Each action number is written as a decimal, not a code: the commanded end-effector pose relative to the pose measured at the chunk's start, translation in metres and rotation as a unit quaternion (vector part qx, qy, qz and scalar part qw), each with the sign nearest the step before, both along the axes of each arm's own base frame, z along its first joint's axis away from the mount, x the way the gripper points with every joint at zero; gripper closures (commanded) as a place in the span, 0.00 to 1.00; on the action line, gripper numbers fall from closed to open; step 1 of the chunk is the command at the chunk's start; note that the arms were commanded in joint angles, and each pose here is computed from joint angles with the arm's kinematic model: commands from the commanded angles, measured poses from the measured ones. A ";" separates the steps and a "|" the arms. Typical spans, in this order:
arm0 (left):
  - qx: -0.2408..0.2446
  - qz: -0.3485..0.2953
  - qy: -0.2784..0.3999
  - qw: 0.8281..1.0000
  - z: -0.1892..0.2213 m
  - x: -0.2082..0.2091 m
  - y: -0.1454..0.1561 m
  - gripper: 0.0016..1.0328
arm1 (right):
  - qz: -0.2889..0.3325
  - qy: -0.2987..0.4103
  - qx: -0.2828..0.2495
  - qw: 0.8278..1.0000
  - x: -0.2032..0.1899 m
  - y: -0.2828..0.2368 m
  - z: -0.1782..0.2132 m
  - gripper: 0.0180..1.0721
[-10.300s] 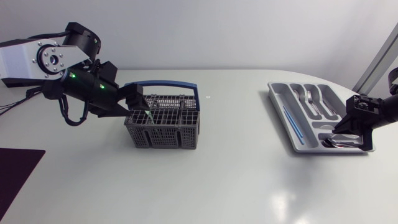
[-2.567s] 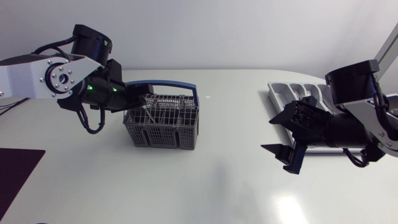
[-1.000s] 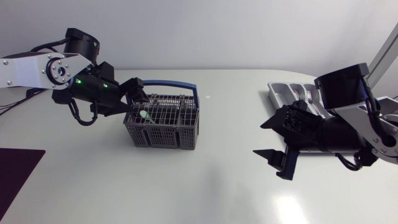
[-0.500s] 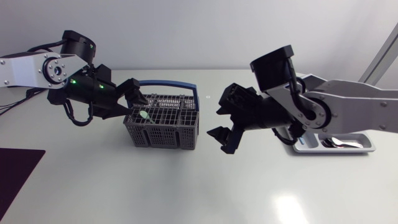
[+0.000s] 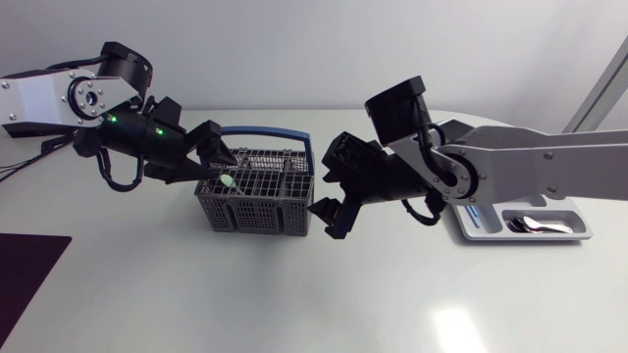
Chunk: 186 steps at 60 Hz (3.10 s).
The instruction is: Unload the cutlery basket into the drawer organizer.
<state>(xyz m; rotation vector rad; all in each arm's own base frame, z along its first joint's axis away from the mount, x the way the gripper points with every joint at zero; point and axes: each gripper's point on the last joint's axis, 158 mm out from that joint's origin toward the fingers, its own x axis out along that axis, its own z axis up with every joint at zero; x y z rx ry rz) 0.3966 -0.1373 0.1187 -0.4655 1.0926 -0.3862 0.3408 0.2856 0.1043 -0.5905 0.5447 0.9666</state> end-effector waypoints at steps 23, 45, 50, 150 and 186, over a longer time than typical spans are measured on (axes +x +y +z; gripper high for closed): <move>0.027 -0.019 -0.005 0.999 -0.009 0.012 0.008 0.55 | 0.000 0.001 0.009 1.000 0.000 0.009 0.002 0.19; 0.036 -0.029 0.004 0.999 -0.021 0.010 0.006 0.59 | 0.001 0.003 0.006 1.000 0.001 0.009 -0.001 0.19; 0.036 -0.031 0.006 0.999 -0.022 0.009 0.005 0.59 | 0.001 0.003 0.006 1.000 0.001 0.009 -0.002 0.19; 0.039 -0.042 0.007 0.998 -0.041 0.002 0.004 0.94 | 0.023 0.001 0.019 1.000 -0.003 0.040 0.007 0.19; 0.039 -0.042 0.007 0.998 -0.041 0.002 0.004 0.94 | 0.056 -0.007 0.044 0.997 0.002 0.097 0.004 0.86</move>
